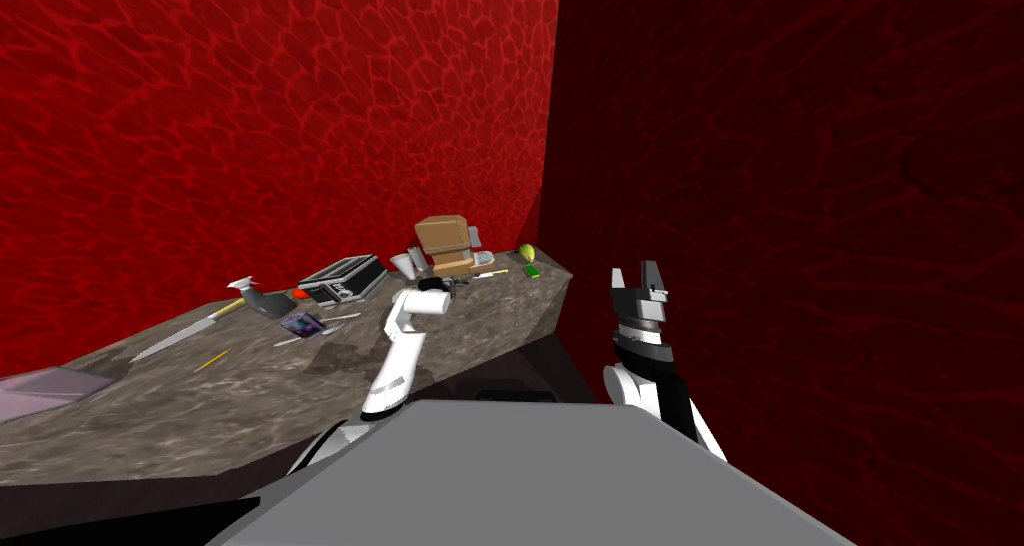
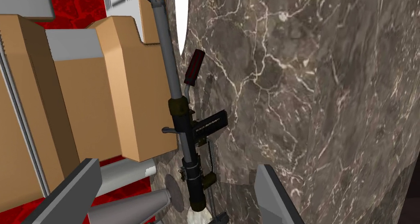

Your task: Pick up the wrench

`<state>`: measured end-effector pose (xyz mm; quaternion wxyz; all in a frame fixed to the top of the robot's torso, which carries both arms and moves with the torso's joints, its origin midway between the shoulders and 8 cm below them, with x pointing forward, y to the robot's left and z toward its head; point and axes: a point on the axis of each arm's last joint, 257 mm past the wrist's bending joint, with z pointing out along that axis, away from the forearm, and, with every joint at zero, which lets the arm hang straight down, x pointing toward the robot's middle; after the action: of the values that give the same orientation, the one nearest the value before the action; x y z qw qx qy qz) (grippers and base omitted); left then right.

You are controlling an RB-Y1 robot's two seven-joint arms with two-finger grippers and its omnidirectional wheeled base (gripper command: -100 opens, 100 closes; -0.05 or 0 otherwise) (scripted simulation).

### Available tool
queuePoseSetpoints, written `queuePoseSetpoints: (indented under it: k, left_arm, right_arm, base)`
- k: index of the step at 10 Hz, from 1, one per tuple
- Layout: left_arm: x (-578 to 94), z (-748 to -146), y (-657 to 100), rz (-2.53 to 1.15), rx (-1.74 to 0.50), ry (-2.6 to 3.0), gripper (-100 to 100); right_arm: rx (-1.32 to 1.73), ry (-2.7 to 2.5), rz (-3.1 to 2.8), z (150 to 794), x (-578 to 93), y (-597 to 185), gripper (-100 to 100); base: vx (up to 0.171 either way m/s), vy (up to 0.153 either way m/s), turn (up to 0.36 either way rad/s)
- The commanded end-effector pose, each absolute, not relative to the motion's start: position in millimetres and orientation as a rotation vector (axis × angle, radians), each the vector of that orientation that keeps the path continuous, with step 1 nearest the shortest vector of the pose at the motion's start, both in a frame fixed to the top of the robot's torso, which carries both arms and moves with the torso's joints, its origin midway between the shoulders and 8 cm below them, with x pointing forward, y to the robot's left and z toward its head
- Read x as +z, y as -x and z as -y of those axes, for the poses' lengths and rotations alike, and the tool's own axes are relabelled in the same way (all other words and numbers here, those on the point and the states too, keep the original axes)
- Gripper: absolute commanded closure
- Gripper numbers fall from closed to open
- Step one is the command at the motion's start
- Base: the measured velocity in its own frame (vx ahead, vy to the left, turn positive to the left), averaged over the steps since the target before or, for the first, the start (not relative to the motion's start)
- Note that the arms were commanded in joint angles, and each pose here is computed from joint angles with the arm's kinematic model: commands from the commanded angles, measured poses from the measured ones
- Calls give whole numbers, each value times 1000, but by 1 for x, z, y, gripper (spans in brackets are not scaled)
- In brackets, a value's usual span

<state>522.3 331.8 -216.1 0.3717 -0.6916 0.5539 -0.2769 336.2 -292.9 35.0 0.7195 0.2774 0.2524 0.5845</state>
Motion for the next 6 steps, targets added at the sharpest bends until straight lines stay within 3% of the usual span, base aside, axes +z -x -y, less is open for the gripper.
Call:
queuePoseSetpoints:
  k: [1,6]
  left_arm:
    - [-215,-328,-526,-1429,-703,1810,-100]
    - [-227,-320,-520,-1478,-633,1923,-100]
  right_arm:
    - [1292,-613,-558,293,35,-336,0]
    - [1292,-613,-558,293,35,-336,0]
  base:
    - [97,100,-122]
    - [73,115,-83]
